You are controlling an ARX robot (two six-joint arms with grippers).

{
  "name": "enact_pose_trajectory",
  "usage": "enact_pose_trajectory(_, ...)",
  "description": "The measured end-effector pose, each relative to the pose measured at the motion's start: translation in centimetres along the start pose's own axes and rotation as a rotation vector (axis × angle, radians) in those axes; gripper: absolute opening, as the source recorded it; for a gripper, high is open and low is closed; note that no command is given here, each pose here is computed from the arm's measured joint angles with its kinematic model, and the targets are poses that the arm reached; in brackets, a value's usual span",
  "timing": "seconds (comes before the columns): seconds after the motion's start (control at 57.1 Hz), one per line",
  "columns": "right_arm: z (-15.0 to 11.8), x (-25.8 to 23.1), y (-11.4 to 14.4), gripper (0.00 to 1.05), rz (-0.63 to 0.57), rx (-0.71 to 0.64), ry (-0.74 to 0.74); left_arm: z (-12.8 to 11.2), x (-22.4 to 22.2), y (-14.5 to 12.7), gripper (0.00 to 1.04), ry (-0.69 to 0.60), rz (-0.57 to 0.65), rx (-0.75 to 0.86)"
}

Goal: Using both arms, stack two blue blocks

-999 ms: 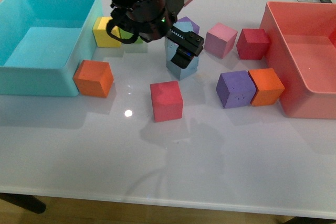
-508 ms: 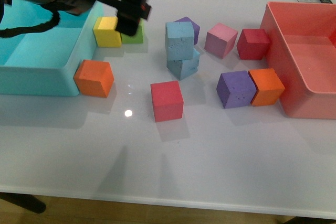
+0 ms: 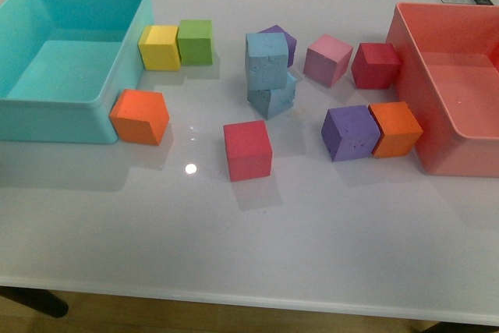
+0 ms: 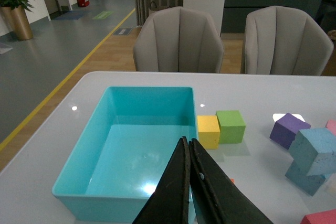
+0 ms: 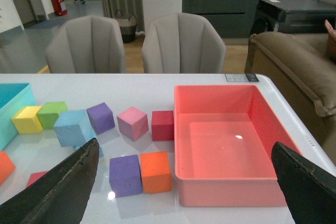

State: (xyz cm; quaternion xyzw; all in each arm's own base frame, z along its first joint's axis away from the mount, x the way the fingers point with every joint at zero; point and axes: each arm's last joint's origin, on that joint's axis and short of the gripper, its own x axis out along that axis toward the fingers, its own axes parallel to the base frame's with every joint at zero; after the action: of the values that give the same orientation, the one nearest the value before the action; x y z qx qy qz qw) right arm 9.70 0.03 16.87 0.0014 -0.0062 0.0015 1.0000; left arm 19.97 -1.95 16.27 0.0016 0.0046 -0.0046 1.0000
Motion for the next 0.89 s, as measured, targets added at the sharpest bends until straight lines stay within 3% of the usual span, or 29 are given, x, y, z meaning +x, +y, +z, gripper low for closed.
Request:
enact_pose_trajectory(0.333, 0.0, 0.0, 0.0, 0.96, 0.000, 0.000, 0.000, 0.0, -3.5, 1.9, 0.02, 0.005, 0.013, -0.001)
enact_pose_trajectory(0.894, 0.0, 0.0, 0.0, 0.96, 0.000, 0.000, 0.000, 0.6, -6.9, 1.8, 0.02, -0.017, 0.005, -0.001)
